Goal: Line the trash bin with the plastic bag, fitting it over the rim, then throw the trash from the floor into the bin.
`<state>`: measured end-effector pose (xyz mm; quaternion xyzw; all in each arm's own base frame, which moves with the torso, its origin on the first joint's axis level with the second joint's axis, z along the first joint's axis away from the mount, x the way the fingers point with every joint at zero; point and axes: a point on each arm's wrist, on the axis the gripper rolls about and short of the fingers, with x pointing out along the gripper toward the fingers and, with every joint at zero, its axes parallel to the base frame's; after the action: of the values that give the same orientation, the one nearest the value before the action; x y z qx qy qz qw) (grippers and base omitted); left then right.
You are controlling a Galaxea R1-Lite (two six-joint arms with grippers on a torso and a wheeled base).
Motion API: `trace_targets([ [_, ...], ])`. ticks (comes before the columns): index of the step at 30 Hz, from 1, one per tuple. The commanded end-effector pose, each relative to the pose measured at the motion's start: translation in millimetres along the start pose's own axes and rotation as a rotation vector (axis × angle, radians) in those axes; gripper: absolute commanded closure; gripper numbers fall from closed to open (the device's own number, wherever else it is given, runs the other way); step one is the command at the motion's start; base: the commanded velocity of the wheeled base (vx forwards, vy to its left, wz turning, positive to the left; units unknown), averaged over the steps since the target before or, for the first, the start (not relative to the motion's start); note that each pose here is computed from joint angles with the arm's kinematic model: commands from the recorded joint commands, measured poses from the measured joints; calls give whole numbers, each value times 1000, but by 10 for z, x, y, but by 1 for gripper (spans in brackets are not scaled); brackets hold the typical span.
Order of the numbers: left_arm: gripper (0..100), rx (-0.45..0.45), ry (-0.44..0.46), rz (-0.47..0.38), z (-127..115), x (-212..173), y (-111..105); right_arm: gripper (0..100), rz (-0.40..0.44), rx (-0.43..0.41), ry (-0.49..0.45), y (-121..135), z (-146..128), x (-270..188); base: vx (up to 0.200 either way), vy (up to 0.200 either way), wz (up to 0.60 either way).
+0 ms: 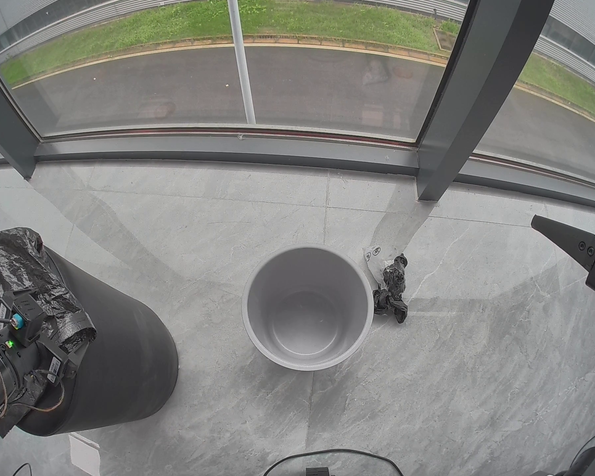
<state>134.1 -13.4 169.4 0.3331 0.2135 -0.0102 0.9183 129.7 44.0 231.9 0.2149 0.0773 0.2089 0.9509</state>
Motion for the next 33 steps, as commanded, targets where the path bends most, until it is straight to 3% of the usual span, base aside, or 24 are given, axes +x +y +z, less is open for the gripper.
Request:
trace_targets([
  [1, 0, -4, 8, 0, -10, 8, -3, 0, 3, 0, 0, 2, -2, -5, 0, 0, 0],
  [12, 0, -22, -22, 35, -3, -15, 29, 0, 1, 0, -1, 0, -2, -5, 0, 0, 0],
  [13, 100, -24, -32, 40, 1, -18, 31, 0, 1, 0, -1, 0, -2, -5, 0, 0, 0],
  [26, 100, -71, -71, 57, 28, -72, 60, 0, 9, -1, -5, 11, 4, -23, 0, 0, 0],
  [30, 100, -234, -218, 109, 226, -138, 194, 0, 2, -12, -7, 8, -3, -26, 0, 0, 0],
  [33, 100, -501, -379, 76, 510, -215, 303, 0, -4, -53, 19, -13, -48, 2, 0, 0, 0],
])
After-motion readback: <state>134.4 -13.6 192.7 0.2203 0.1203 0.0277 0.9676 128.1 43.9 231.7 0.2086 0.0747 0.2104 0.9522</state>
